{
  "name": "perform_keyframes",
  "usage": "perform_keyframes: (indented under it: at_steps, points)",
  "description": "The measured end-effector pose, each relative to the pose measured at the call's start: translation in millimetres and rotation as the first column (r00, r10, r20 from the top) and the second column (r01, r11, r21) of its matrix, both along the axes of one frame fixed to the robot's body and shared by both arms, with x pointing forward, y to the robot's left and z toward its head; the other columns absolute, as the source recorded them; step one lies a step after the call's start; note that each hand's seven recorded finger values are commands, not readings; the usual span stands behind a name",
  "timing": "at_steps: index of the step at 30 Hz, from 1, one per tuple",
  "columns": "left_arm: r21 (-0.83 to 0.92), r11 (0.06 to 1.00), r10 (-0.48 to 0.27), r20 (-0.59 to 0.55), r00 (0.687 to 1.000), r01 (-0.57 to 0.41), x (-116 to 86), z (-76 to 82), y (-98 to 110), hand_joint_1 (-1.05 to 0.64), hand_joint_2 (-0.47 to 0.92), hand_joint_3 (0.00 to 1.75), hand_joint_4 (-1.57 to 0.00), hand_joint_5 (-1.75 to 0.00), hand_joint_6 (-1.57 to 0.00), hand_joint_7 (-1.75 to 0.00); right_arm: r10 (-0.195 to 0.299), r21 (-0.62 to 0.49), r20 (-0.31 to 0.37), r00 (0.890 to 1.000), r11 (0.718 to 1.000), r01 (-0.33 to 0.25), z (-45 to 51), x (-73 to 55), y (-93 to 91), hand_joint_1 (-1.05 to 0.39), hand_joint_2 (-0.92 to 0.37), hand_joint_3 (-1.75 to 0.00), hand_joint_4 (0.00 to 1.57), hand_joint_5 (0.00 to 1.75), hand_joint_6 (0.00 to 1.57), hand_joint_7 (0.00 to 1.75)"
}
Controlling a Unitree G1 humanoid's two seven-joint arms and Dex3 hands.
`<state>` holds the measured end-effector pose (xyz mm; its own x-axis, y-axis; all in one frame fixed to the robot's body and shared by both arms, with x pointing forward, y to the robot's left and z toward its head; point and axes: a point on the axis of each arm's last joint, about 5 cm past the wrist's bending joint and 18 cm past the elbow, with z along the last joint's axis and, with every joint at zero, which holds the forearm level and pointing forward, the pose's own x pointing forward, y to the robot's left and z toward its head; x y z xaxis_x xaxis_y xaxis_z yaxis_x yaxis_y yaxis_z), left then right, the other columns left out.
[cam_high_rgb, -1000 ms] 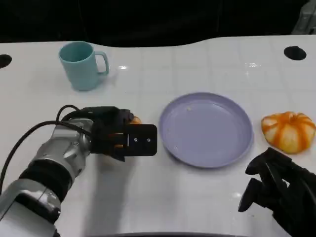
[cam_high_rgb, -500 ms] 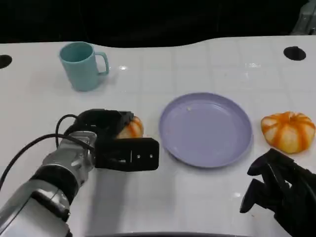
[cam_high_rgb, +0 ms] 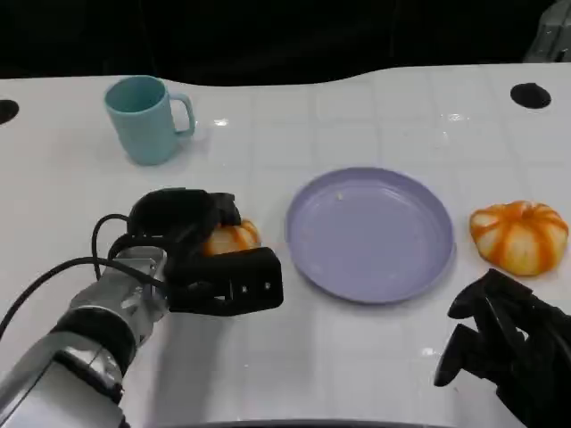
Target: Grasp the bread from the table and place it into the plate.
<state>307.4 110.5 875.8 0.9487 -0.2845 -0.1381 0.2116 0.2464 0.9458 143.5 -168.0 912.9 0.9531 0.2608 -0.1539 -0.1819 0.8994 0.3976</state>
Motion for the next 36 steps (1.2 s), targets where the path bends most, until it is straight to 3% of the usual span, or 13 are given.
perform_keyframes:
  at_steps: [4,13,14,16,21,29,36]
  points:
    - [-0.033,0.999,0.015,0.026,1.0,-0.014,-1,-0.6,0,-0.15,0.88,0.32,-0.86,-1.75,-0.59,-1.73,0.0,-0.001,0.0,1.0,1.0,0.0,0.0,0.0,-0.1,-0.47,-0.92,-0.35,0.64,1.75,0.48,1.62]
    - [-0.148,0.987,0.066,0.047,0.997,-0.058,0,2.1,-8,-0.16,0.9,0.41,-0.87,-1.75,-0.57,-1.75,0.0,0.0,-0.009,1.0,1.0,0.0,-0.3,-0.1,-0.7,-0.47,-0.92,-0.34,0.65,1.75,0.49,1.62]
    - [-0.172,0.983,0.076,0.044,0.996,-0.067,0,2.9,-10,-0.16,0.89,0.44,-0.87,-1.75,-0.57,-1.75,0.0,0.0,-0.01,1.0,1.0,0.0,-0.3,-0.1,-0.8,-0.47,-0.92,-0.34,0.65,1.75,0.49,1.62]
    - [-0.219,0.972,0.094,0.049,0.994,-0.081,2,6.8,-14,-0.15,0.76,0.69,-0.89,-1.75,-0.59,-1.75,0.0,0.0,-0.011,1.0,1.0,0.0,-0.3,0.0,-0.7,-0.47,-0.92,-0.34,0.65,1.75,0.49,1.62]
    - [-0.282,0.955,0.115,0.075,0.991,-0.089,9,20.3,-22,-0.14,0.65,0.84,-0.9,-1.75,-0.61,-1.75,0.001,-0.001,-0.01,1.0,1.0,-0.001,-0.3,0.3,-0.6,-0.47,-0.92,-0.35,0.64,1.75,0.49,1.61]
    - [-0.301,0.953,0.08,0.135,0.988,-0.036,17,40.3,-38,-0.15,0.64,0.82,-0.86,-1.75,-0.58,-1.73,0.007,0.001,-0.009,1.0,1.0,-0.007,-1.0,1.2,-0.5,-0.47,-0.92,-0.36,0.64,1.75,0.49,1.62]
    - [-0.278,0.957,-0.027,0.18,0.983,0.077,18,51.4,-52,-0.18,0.61,0.77,-0.92,-1.75,-0.63,-1.74,0.009,0.001,-0.007,1.0,1.0,-0.009,-1.2,1.4,0.4,-0.46,-0.92,-0.36,0.64,1.75,0.49,1.62]
